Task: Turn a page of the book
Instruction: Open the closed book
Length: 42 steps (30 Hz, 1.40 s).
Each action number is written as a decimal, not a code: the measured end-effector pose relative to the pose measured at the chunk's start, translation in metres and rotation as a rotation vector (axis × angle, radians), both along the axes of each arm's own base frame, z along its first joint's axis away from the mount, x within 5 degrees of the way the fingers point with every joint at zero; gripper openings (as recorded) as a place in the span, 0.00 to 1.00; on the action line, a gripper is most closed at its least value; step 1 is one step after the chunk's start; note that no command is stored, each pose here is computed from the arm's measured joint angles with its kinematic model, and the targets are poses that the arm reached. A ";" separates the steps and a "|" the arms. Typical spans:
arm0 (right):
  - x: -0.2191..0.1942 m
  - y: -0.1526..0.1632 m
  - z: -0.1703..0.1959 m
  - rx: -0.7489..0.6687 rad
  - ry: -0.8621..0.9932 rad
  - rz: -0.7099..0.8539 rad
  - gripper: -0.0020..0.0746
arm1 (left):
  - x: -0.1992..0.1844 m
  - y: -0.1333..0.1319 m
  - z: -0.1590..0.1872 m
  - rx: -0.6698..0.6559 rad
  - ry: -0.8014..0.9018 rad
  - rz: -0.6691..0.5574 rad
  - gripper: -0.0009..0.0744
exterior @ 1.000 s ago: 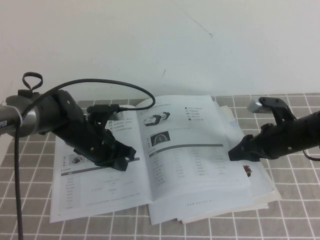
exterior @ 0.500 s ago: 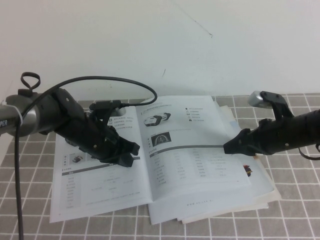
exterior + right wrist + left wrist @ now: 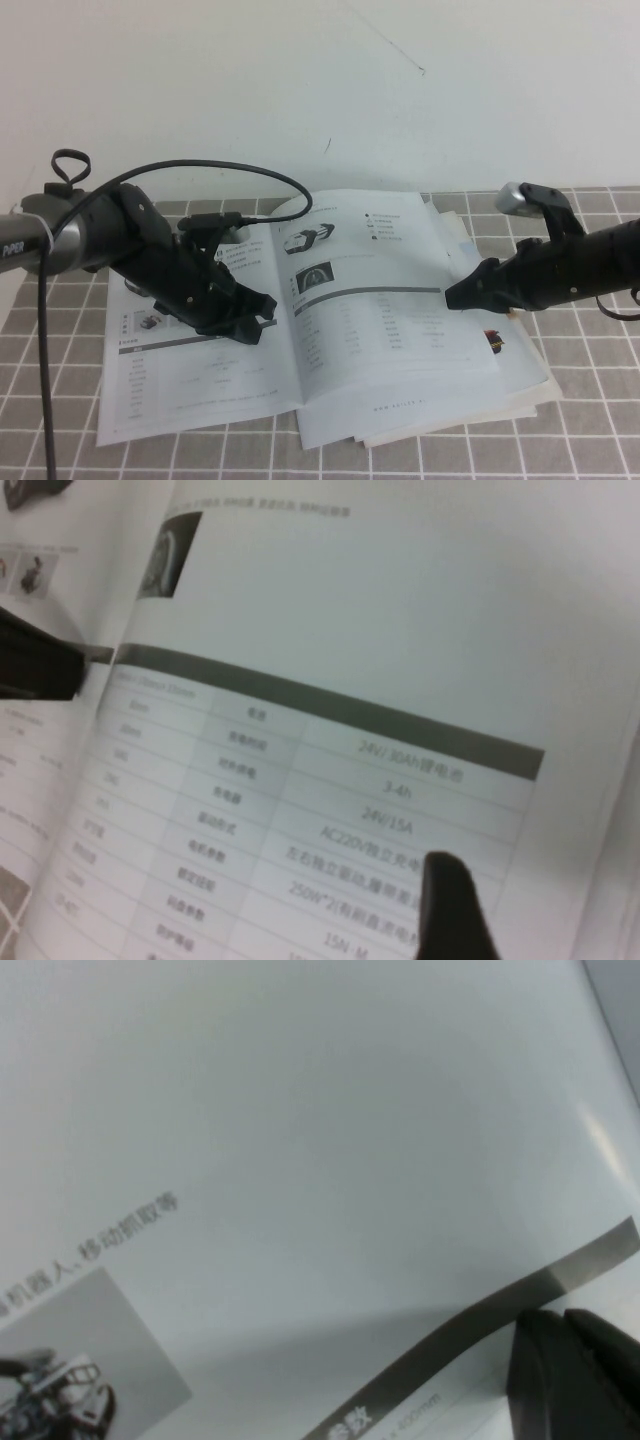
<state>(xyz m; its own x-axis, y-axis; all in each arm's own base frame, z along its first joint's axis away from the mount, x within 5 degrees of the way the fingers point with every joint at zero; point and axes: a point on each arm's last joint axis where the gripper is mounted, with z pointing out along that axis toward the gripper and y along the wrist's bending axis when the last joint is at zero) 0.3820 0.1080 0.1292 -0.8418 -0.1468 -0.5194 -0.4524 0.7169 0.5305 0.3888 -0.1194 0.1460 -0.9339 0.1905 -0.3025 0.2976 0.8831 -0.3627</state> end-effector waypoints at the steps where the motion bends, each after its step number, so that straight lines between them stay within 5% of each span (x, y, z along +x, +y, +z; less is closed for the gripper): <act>1: 0.000 0.000 0.000 0.000 0.000 0.000 0.53 | 0.000 0.000 -0.001 -0.001 0.007 0.001 0.01; 23: -0.004 0.017 0.003 0.046 -0.008 0.035 0.53 | 0.001 -0.001 -0.001 -0.005 0.022 0.013 0.01; 34: -0.012 0.036 0.045 0.405 -0.118 0.184 0.53 | 0.001 -0.001 -0.001 -0.005 0.023 0.008 0.01; 37: -0.013 0.038 0.052 0.445 -0.128 0.229 0.48 | 0.001 0.000 -0.001 -0.005 0.023 0.010 0.01; 42: -0.013 0.039 0.058 0.469 -0.142 0.276 0.24 | 0.003 -0.001 0.003 -0.008 0.023 -0.007 0.01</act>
<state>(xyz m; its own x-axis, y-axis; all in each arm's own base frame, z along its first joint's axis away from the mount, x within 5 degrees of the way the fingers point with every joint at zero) 0.3685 0.1472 0.1877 -0.7218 -0.0775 -0.6877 -0.6801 0.2635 0.6841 0.3921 -0.1207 0.1493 -0.9393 0.1951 -0.2823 0.2955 0.8781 -0.3764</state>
